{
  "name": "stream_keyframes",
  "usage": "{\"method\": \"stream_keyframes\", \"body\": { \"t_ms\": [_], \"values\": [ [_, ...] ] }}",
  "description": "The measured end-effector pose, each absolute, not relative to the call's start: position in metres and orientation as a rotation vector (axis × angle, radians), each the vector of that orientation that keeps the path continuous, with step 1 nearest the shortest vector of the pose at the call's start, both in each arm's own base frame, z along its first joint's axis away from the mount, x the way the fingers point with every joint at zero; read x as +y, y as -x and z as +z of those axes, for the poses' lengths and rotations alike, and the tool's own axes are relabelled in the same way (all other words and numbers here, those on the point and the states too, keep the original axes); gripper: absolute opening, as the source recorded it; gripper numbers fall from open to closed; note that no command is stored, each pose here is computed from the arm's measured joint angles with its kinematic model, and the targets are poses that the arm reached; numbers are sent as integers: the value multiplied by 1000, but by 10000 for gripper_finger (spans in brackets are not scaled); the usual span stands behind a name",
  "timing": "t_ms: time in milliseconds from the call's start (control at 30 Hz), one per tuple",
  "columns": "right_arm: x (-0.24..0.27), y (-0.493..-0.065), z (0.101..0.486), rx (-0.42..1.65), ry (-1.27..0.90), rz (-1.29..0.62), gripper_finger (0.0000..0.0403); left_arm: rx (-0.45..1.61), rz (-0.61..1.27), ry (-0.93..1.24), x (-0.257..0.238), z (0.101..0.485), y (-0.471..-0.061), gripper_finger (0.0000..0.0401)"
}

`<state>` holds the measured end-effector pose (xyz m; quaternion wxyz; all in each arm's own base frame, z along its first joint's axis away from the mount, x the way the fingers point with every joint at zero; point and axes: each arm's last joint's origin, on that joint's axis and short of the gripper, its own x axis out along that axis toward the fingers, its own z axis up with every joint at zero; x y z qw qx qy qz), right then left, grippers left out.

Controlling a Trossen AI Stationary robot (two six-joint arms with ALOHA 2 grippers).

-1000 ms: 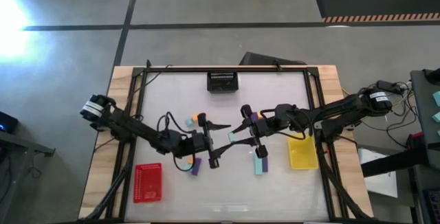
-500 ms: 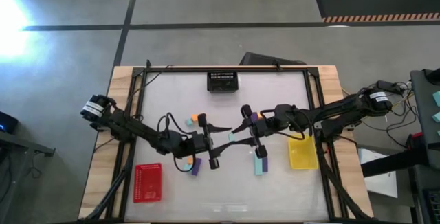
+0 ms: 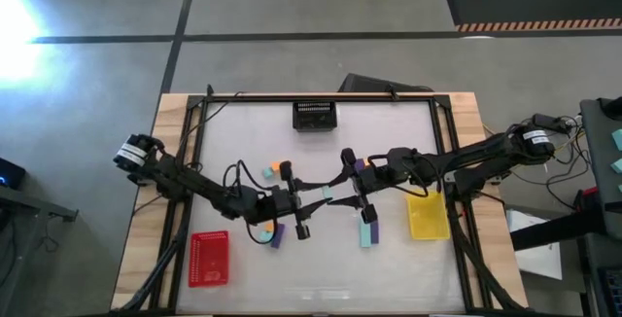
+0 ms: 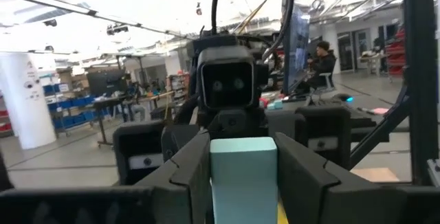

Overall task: Sort & place blocks by color
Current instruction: Put the blue block into the red bin

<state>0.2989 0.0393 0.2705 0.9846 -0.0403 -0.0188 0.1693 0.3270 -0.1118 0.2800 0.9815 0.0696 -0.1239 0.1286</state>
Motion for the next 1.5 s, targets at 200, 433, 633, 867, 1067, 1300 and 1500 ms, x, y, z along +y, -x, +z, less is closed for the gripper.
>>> {"method": "stream_keyframes", "body": {
  "t_ms": [200,433,633,867,1067,1300,1500],
  "values": [
    [37,-284,281,29,55,321,223,-145,383,-84,-118,285,-317,114],
    [28,-257,291,153,38,144,231,146,511,166,-115,306,-290,114],
    [26,-248,292,206,28,106,223,568,512,534,-108,322,-261,114],
    [27,-250,289,213,22,106,226,1372,600,908,-128,298,-229,114],
    [27,-251,289,217,19,105,226,1628,753,914,-150,266,-216,114],
    [27,-251,289,217,18,105,226,1657,924,878,-164,239,-203,127],
    [27,-251,289,217,9,103,226,1615,1087,931,-173,229,-190,132]
  ]
}}
